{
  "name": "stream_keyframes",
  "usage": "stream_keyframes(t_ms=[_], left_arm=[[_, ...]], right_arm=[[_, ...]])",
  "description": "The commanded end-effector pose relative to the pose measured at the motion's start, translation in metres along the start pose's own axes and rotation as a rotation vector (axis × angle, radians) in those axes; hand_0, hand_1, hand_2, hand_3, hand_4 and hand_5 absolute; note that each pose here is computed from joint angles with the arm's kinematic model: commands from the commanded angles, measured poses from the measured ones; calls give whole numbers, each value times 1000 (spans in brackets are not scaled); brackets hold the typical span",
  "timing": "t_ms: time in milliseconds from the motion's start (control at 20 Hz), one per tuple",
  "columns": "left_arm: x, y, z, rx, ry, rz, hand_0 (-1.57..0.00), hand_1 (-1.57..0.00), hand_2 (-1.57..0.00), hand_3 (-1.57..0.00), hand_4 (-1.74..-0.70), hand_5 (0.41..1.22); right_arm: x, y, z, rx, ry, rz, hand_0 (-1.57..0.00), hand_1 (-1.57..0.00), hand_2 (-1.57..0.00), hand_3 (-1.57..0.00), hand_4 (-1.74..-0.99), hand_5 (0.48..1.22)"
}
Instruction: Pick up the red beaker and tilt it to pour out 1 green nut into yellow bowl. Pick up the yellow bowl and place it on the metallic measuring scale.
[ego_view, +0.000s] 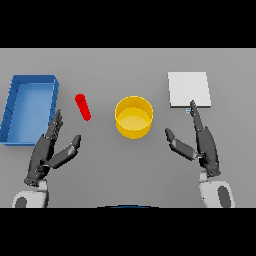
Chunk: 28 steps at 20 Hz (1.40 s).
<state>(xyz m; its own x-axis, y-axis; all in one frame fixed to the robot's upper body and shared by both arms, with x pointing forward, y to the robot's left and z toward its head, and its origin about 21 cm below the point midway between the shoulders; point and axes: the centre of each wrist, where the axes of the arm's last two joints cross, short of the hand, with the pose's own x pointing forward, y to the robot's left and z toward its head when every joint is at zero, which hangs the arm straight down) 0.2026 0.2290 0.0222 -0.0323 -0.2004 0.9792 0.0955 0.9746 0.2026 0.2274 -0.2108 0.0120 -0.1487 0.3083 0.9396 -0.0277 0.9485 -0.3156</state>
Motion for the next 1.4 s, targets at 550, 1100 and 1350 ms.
stream_keyframes(t_ms=[550,1100,1350], left_arm=[[-27,-2,-82,-42,90,-20,1,1,1,1,-1178,637],[-33,-17,-132,-64,79,-79,1,1,1,1,-1199,669],[-38,-23,-144,-46,54,-32,1,1,1,1,-1246,695]], right_arm=[[-3,1,2,32,-11,-80,1,1,1,1,-1229,626],[0,-4,3,22,-10,-82,1,1,1,1,-1234,635],[1,-6,4,20,-6,-84,1,1,1,1,-1245,642]])
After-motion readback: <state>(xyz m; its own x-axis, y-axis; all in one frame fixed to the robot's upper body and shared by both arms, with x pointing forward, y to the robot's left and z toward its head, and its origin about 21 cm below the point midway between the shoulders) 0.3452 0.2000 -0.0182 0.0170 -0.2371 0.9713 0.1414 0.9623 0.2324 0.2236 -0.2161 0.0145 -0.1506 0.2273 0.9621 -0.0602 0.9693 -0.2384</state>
